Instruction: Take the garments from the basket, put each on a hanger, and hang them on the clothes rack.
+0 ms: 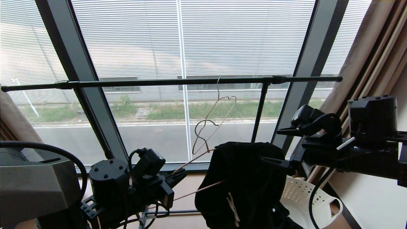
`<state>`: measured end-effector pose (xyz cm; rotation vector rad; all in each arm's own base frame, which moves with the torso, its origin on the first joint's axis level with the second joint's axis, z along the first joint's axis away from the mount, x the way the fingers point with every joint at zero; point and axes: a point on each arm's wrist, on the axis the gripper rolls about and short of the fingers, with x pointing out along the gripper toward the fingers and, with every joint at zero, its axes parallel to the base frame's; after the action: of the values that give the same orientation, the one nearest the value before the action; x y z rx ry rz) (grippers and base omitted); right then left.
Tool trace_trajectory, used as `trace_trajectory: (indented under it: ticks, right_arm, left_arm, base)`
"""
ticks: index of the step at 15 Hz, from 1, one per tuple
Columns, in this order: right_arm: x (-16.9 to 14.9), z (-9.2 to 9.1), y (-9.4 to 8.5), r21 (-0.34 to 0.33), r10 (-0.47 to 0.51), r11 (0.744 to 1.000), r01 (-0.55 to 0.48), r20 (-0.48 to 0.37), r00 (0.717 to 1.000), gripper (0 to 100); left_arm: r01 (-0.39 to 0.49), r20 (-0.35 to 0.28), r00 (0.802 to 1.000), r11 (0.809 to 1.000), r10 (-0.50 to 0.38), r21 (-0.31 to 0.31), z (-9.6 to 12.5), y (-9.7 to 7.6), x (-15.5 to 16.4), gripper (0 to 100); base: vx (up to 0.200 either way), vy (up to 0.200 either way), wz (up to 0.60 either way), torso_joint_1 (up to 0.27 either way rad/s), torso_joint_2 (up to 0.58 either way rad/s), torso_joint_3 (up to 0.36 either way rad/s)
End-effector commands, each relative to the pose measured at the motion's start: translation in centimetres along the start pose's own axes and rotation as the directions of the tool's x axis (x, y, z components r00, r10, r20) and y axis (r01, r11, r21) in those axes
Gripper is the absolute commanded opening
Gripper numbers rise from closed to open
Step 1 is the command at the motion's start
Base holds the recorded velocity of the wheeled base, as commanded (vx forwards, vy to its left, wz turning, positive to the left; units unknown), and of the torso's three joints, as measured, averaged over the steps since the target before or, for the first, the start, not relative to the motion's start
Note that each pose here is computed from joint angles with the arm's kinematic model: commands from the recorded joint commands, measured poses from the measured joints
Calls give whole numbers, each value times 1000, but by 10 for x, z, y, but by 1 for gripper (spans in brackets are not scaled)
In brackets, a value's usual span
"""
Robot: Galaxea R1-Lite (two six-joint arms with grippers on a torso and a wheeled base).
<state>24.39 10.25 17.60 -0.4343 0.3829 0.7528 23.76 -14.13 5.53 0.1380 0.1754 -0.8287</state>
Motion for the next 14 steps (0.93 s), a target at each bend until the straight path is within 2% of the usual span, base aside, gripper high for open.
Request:
trace_trajectory:
  ticks: [1, 2, 3, 5, 7, 8, 9, 10, 12, 14]
  right_arm:
    - [-9, 16, -25, -76, 61, 995, -62, -18, 998, 100]
    - [-10, 21, -29, -93, 89, 991, -93, -43, 995, 100]
    - [-13, 31, -38, -175, 150, 970, -167, -103, 983, 100]
    - [-10, 38, -43, -247, 249, 924, -291, -189, 950, 100]
    - [5, 42, -37, -235, 348, 880, -412, -271, 897, 100]
    - [5, 42, -37, -235, 350, 879, -414, -272, 897, 100]
    - [23, 42, -26, -234, 399, 851, -471, -296, 868, 100]
    - [32, 41, -20, -232, 420, 837, -496, -308, 854, 100]
    - [44, 40, -13, -232, 444, 820, -524, -321, 837, 100]
    - [54, 36, -10, -199, 461, 816, -542, -340, 820, 100]
  left_arm:
    - [35, -13, 999, 999, -35, 4, -2, -4, -3, 0]
    - [45, -18, 999, 999, -45, 10, -3, -5, -4, 0]
    - [60, -21, 998, 998, -59, 25, -4, -9, -4, 0]
    - [80, -27, 996, 996, -80, 27, -5, -13, -4, 0]
    - [93, -31, 995, 995, -92, 28, -5, -16, -4, 0]
    - [94, -31, 995, 995, -93, 28, -5, -17, -4, 0]
    - [104, -27, 994, 994, -103, 33, -4, -20, -4, 0]
    - [107, -25, 994, 994, -106, 33, -3, -20, -4, 0]
    - [113, -23, 993, 993, -112, 36, -3, -22, -3, 0]
    - [111, -23, 994, 993, -110, 35, -3, -21, -3, 0]
  base:
    - [0, 0, 0, 0, 0, 0]
    - [0, 0, 0, 0, 0, 0]
    - [0, 0, 0, 0, 0, 0]
    - [0, 0, 0, 0, 0, 0]
    - [0, 0, 0, 0, 0, 0]
    - [0, 0, 0, 0, 0, 0]
    - [0, 0, 0, 0, 0, 0]
    - [0, 0, 0, 0, 0, 0]
    - [0, 0, 0, 0, 0, 0]
    - [0, 0, 0, 0, 0, 0]
